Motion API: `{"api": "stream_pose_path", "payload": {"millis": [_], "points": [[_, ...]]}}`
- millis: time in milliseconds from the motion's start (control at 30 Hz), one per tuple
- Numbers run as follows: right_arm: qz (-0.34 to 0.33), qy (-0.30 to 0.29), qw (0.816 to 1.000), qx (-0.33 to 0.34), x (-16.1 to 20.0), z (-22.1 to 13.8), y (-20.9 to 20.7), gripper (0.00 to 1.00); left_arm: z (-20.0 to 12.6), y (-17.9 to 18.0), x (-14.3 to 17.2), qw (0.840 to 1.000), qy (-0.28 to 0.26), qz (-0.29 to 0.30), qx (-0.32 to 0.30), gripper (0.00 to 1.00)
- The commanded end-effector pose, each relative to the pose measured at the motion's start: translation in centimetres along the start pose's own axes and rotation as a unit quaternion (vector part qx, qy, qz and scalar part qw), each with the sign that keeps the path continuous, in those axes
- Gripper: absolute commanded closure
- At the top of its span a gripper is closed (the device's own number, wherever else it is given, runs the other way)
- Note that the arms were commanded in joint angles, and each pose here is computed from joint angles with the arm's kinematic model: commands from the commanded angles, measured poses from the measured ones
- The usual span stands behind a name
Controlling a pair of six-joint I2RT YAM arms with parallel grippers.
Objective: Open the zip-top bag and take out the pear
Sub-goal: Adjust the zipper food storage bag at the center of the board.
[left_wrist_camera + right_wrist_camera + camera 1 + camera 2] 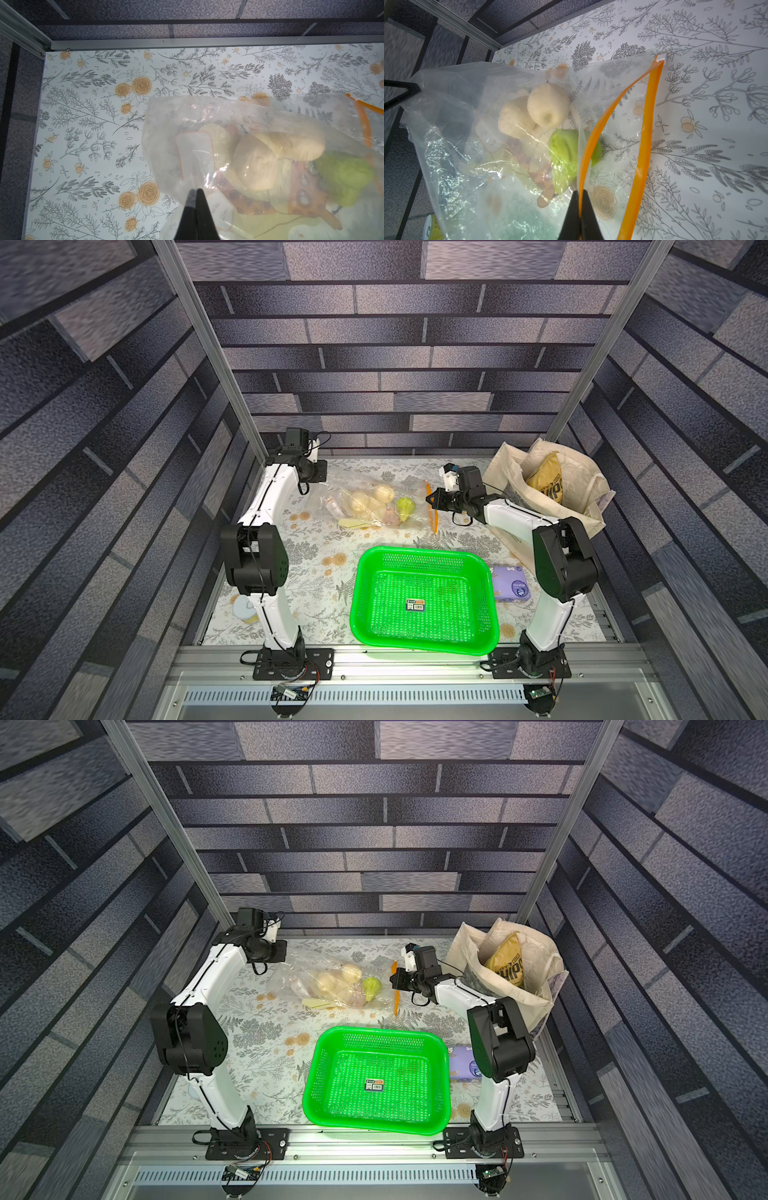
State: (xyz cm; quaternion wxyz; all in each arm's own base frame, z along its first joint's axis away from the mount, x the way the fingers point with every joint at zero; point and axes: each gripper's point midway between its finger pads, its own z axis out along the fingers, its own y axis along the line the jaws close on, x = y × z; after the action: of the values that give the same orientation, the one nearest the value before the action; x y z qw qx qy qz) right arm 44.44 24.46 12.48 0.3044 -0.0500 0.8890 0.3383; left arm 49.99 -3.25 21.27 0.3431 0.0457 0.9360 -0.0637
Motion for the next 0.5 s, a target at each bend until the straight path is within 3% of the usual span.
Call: {"api": "stream_pose_path", "payload": {"millis": [0, 300, 467], "points": [[0.0, -0.009, 1.0, 0.005, -0.3, -0.4, -0.3, 0.95, -5.2, -3.1, -3.9, 0.996, -0.076, 0.032, 0.037, 1.0], [0.012, 0.005, 1.0, 0.02, 0.5, 0.1, -1.3, 0.95, -10.4, -7.4, -7.0, 0.984, -0.15, 0.062, 0.08, 1.0], [0.018, 0.009, 1.0, 0.018, 0.6, 0.4, -1.3, 0.95, -9.7, -6.9, -6.7, 0.986, -0.139, 0.062, 0.067, 0.99]]}}
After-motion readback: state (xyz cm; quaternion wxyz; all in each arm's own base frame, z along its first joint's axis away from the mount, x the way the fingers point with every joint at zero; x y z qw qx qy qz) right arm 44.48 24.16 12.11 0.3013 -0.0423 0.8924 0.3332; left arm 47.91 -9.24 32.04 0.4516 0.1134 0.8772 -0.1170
